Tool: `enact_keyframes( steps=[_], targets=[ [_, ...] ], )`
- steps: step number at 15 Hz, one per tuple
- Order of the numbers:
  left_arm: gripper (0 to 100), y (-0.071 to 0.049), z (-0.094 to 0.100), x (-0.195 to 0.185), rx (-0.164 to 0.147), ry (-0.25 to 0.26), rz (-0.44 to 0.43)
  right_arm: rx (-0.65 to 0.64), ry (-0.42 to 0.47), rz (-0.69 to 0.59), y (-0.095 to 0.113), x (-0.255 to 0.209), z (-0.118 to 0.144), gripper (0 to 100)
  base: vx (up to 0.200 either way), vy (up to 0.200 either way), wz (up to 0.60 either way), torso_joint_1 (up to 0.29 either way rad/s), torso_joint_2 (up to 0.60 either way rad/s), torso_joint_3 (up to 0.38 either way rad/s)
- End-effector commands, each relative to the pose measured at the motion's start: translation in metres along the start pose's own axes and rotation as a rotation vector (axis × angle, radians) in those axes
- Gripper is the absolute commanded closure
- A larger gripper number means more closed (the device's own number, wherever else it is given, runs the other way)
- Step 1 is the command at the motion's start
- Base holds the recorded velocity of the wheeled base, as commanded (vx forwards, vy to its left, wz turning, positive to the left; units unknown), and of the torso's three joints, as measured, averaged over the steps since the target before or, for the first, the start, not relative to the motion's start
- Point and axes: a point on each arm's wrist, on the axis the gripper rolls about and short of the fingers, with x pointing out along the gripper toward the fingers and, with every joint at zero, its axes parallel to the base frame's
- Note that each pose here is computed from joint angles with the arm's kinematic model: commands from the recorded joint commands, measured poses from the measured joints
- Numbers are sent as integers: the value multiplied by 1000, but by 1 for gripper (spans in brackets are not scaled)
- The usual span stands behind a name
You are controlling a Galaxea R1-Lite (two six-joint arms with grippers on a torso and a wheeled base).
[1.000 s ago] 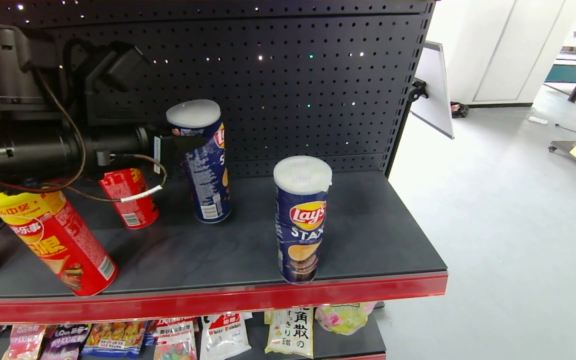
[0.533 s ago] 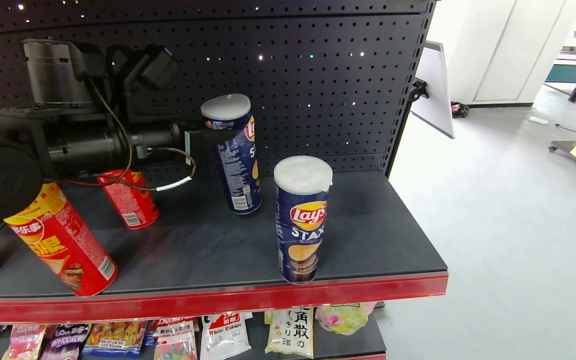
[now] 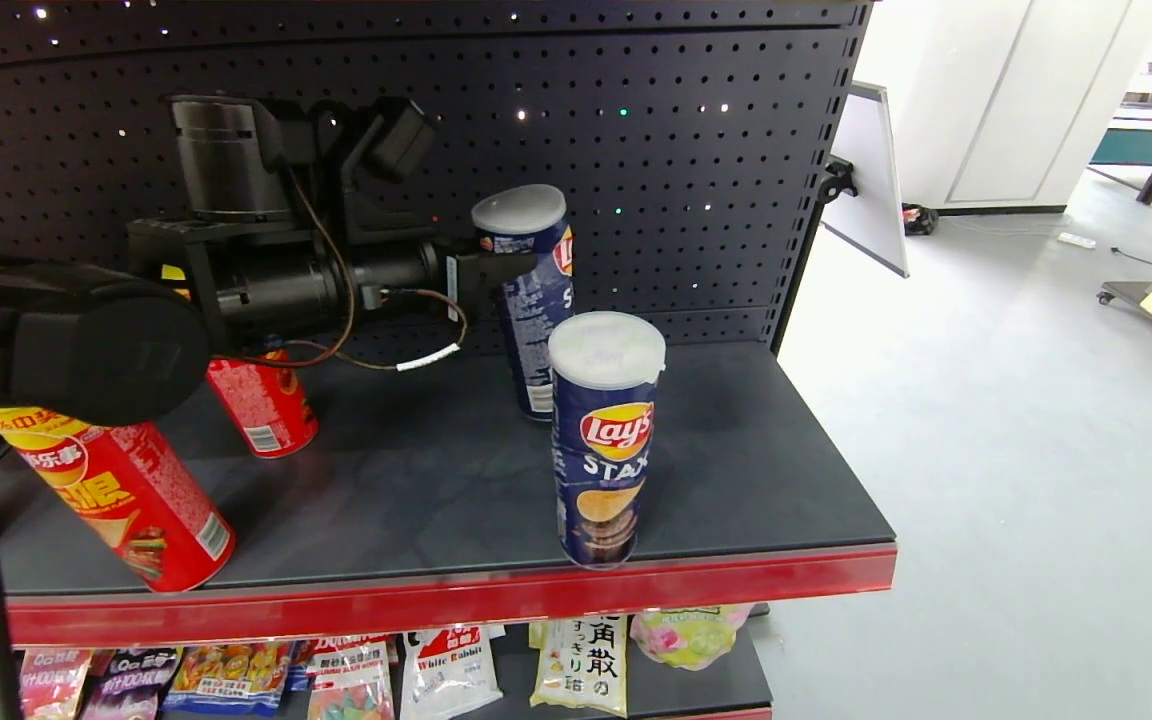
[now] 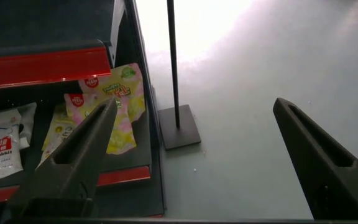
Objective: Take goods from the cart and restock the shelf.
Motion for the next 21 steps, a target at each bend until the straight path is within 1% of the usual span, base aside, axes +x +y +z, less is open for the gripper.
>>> enact_keyframes(
  steps=[1,2,4,6,8,9,12,14,17,20,21],
  targets=[
    [100,-4,-4,15,-5,24,-21,0,2,0,0,0,0,0,0,0,0,0,0,0],
    [100,-4,-5,15,-7,41,-20,0,2,0,0,0,0,0,0,0,0,0,0,0],
    [100,-3,-7,18,-11,53,-19,-1,2,0,0,0,0,0,0,0,0,0,0,0],
    [100,-6,-6,25,-7,47,-30,0,2,0,0,0,0,0,0,0,0,0,0,0],
    [100,-6,-5,33,-3,41,11,0,2,0,0,0,0,0,0,0,0,0,0,0],
    [100,-8,-3,34,-3,37,14,-1,2,0,0,0,0,0,0,0,0,0,0,0],
    [100,-7,-7,38,-8,46,14,-1,1,0,0,0,0,0,0,0,0,0,0,0],
    [100,-8,-9,41,-8,49,6,-1,2,0,0,0,0,0,0,0,0,0,0,0],
    [100,-9,-9,47,-5,45,2,-1,2,0,0,0,0,0,0,0,0,0,0,0],
    [100,-9,-12,50,-8,55,-2,-1,2,0,0,0,0,0,0,0,0,0,0,0],
    [100,-9,-14,50,-12,67,-2,-1,2,0,0,0,0,0,0,0,0,0,0,0]
  ],
)
